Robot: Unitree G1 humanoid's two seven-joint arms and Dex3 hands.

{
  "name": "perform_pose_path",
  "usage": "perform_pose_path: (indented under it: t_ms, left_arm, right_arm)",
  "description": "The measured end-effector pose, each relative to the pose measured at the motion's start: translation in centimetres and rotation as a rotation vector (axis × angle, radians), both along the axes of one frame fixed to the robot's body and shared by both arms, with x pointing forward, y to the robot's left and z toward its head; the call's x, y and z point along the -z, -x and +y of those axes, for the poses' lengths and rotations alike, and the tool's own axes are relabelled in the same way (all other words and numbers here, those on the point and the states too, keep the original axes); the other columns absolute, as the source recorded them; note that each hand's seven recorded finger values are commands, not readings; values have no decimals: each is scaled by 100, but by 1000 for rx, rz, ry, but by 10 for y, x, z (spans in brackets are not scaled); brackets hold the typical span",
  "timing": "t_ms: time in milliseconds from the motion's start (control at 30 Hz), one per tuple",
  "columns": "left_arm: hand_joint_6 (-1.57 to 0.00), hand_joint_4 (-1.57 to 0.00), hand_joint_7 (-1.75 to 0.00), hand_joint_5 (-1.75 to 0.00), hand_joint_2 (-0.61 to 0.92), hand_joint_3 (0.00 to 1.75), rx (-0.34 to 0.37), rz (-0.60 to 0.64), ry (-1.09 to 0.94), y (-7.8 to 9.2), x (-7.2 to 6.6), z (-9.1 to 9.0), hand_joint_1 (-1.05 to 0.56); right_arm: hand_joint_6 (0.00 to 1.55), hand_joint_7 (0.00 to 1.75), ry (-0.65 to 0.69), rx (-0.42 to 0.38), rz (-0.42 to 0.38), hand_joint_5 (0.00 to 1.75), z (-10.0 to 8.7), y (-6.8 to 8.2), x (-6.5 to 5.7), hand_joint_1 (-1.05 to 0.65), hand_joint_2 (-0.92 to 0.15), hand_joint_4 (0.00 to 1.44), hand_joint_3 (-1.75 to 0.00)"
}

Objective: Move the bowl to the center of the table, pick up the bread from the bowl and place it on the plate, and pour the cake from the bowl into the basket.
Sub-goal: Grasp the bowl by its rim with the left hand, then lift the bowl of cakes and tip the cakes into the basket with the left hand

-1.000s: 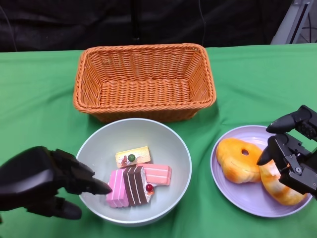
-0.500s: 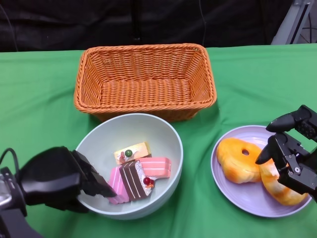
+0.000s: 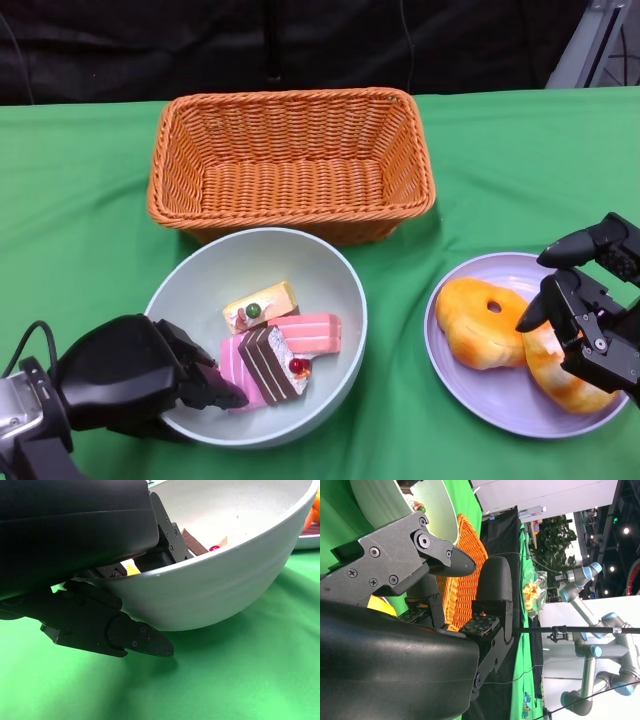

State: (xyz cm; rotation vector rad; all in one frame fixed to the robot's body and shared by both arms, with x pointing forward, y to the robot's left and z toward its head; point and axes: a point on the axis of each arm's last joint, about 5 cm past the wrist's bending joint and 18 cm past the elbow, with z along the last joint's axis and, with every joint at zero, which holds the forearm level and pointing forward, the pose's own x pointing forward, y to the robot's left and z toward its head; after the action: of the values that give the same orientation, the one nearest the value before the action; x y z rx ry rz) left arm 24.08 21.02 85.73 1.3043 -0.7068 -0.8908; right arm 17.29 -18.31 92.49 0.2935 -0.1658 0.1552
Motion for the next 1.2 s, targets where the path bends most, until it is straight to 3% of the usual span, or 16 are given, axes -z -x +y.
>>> perform_pose_path:
  t_ms: [100,133,167,200,267,633,1033,1100,1200]
  left_arm:
    - [-90,-92,-1,-1,92,9,4,-3,-1,-1,0,-1,-35]
    - [-97,-91,-30,-64,92,11,-2,-6,27,0,1,-1,-28]
    - [-92,-80,-66,-121,92,15,-10,-6,66,2,3,-1,-23]
    - [-87,-76,-86,-142,92,24,-24,-3,122,4,6,-1,-21]
    - [-78,-72,-113,-159,92,38,-39,11,223,9,10,-3,-18]
    - [-79,-74,-118,-167,85,60,-83,61,469,14,2,-1,-13]
    - [-79,-74,-119,-167,81,66,-97,73,464,15,2,1,-13]
    - [-79,-73,-116,-171,63,100,-95,75,507,15,-2,1,-13]
    - [-79,-72,-113,-174,57,110,-62,45,665,9,-21,-4,-12]
  right_arm:
    - [58,128,4,0,0,158,0,0,0,-17,-59,60,-96]
    - [57,127,5,-1,0,158,0,0,0,-17,-59,60,-96]
    - [57,128,5,-2,0,158,0,0,0,-17,-59,60,-95]
    - [57,128,5,-2,1,158,0,0,0,-16,-59,60,-95]
    - [57,127,5,-2,2,157,0,0,0,-16,-60,60,-95]
    - [58,126,2,16,10,154,1,0,1,-16,-62,61,-89]
    - [58,126,2,17,11,153,1,0,1,-16,-63,61,-87]
    - [57,126,0,18,11,153,2,0,1,-17,-65,62,-85]
    - [58,126,-10,22,16,153,4,0,2,-17,-67,62,-82]
